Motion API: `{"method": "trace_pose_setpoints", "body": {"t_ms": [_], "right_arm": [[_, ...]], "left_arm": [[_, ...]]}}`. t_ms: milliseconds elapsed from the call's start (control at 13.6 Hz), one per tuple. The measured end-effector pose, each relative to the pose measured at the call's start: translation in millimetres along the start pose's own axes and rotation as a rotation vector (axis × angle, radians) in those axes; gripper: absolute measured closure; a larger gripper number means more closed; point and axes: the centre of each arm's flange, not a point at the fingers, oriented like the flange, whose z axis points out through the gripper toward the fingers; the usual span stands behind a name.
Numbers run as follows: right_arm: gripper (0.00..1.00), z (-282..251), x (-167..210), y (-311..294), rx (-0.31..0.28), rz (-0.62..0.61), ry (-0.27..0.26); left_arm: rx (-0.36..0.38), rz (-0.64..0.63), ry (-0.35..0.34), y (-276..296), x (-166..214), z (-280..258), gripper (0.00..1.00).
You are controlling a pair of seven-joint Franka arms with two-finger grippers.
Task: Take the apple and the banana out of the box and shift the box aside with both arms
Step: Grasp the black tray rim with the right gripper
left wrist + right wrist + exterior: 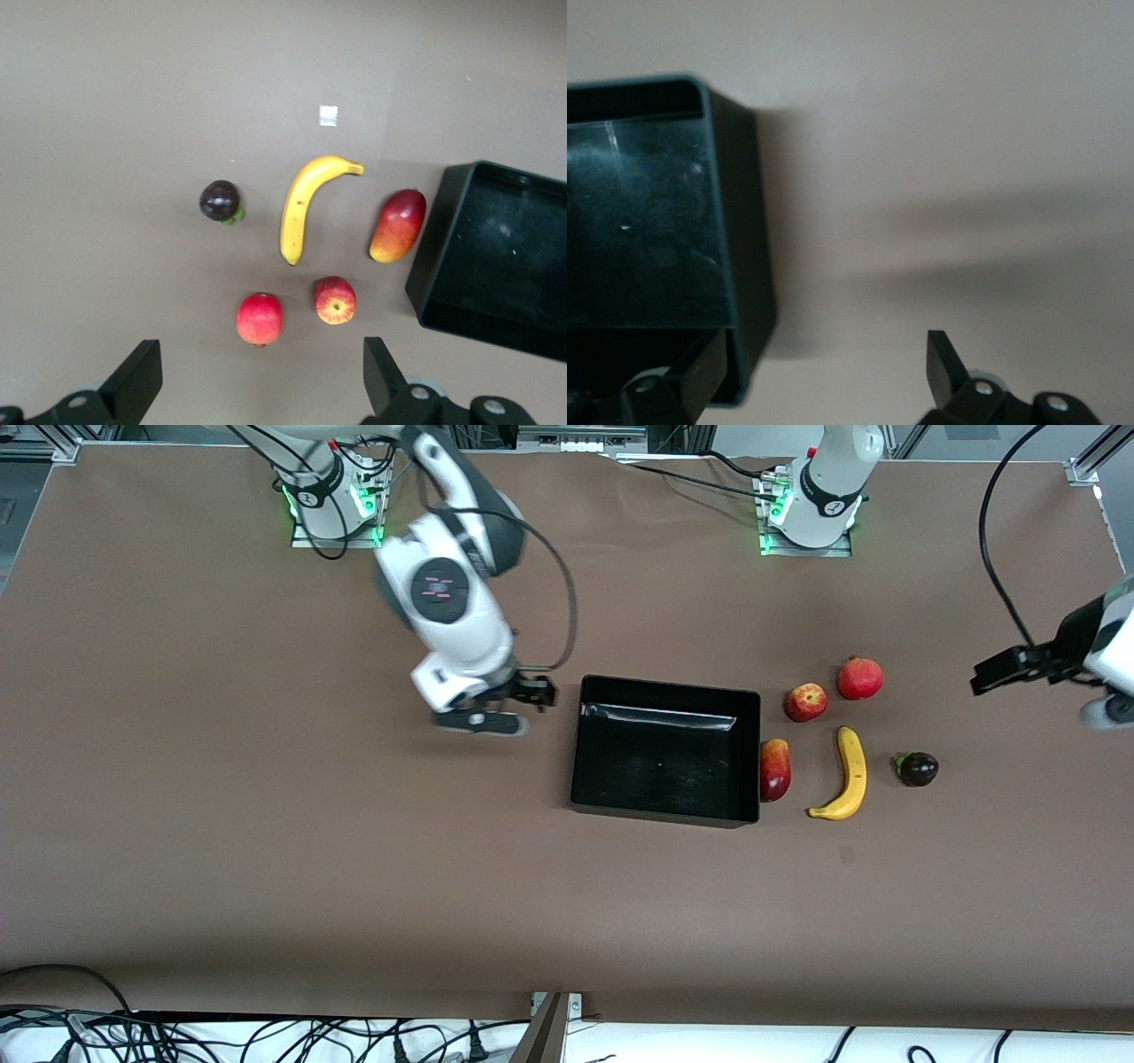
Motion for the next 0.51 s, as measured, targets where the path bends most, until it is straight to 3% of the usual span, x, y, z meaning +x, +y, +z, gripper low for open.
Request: {"method": "trace_pose_setpoints", "body": {"t_ms": [147,294,515], "right_arm": [[0.00,33,-24,-26,0.026,0.038,0.019],[0.00,65,-49,-47,0.043,0.042,0.034],[0.04,105,-65,-55,0.023,0.028,0.056]], "left_arm": [[-0.005,0.058,0.046,-10,-10,21,0.00],[-0.004,0.159,0.045,-16,-15,38,0.00],[-0.003,0.183,0.045,-18,-16,38,0.00]]}}
